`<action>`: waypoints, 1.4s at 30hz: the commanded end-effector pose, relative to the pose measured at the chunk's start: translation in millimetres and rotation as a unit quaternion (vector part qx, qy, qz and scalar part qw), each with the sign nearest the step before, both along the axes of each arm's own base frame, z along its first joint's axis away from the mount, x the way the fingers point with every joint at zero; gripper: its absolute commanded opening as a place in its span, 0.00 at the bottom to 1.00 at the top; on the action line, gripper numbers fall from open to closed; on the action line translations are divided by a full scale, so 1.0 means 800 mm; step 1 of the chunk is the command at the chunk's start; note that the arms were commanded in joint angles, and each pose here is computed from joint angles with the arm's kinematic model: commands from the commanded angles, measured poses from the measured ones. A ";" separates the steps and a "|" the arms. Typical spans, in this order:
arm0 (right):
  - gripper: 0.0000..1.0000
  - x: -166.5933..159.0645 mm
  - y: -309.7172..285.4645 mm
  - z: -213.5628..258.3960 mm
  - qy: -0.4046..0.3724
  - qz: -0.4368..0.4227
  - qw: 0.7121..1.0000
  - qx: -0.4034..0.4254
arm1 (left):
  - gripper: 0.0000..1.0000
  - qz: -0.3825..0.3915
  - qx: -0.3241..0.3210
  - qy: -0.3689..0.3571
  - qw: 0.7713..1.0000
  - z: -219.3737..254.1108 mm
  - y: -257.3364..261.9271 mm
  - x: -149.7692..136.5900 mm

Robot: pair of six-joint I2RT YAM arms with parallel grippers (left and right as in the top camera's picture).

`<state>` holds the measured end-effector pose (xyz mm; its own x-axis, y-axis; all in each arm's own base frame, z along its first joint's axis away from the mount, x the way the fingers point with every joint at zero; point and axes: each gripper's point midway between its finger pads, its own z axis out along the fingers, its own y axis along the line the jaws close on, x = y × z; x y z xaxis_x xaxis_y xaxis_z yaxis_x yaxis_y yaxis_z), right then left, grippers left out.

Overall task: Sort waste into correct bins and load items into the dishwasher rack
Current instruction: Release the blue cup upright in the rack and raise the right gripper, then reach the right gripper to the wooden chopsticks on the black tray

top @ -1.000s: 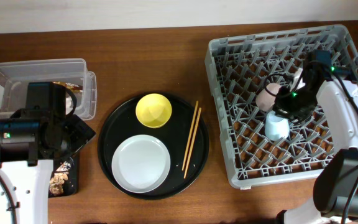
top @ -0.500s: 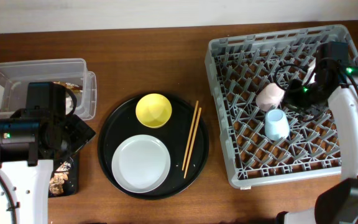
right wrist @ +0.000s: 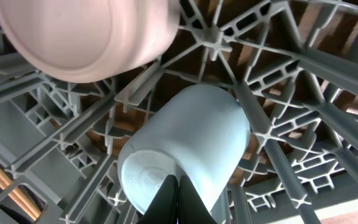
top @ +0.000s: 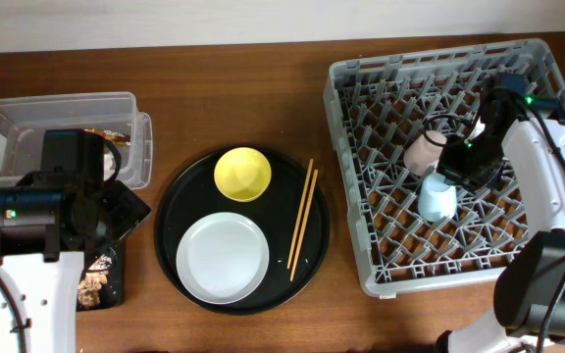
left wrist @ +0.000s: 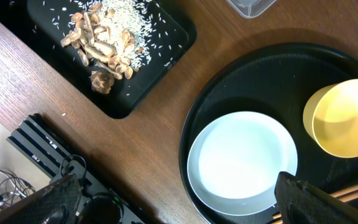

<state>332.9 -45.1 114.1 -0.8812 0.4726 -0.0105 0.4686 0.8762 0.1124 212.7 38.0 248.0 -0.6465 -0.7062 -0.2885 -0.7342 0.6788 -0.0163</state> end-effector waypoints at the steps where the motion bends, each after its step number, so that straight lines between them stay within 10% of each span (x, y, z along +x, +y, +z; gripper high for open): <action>1: 0.04 -0.018 -0.025 -0.001 0.032 -0.029 0.997 -0.058 | 0.99 0.002 0.002 -0.007 1.000 0.004 0.002 -0.001; 9: 0.04 -0.038 -0.027 0.035 0.032 -0.048 0.996 -0.072 | 0.99 0.002 0.002 -0.007 1.000 0.004 0.002 -0.001; 14: 0.09 -0.004 0.077 0.084 -0.117 0.174 0.972 0.101 | 0.99 0.002 0.002 -0.007 1.000 0.004 0.002 -0.001; 17: 0.78 -0.003 0.133 0.076 -0.138 0.299 0.936 0.121 | 0.99 0.002 0.002 -0.007 1.000 0.004 0.002 -0.001; 18: 0.81 -0.006 0.148 0.070 -0.136 0.324 0.928 0.122 | 0.99 0.002 0.002 -0.007 1.000 0.004 0.002 -0.001; 31: 0.78 -0.005 0.233 -0.028 -0.079 0.393 0.916 -0.011 | 0.99 0.002 0.002 -0.007 1.000 0.004 0.002 -0.001; 42: 0.29 0.024 0.240 -0.072 -0.079 0.308 0.948 -0.024 | 0.99 0.002 0.002 -0.007 1.000 0.004 0.002 -0.001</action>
<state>348.9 140.4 60.0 -0.9647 -0.2042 -0.1662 -0.2183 0.9733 0.0714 212.7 38.0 248.0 -0.6465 -0.7062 -0.2885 -0.7342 0.6788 -0.0163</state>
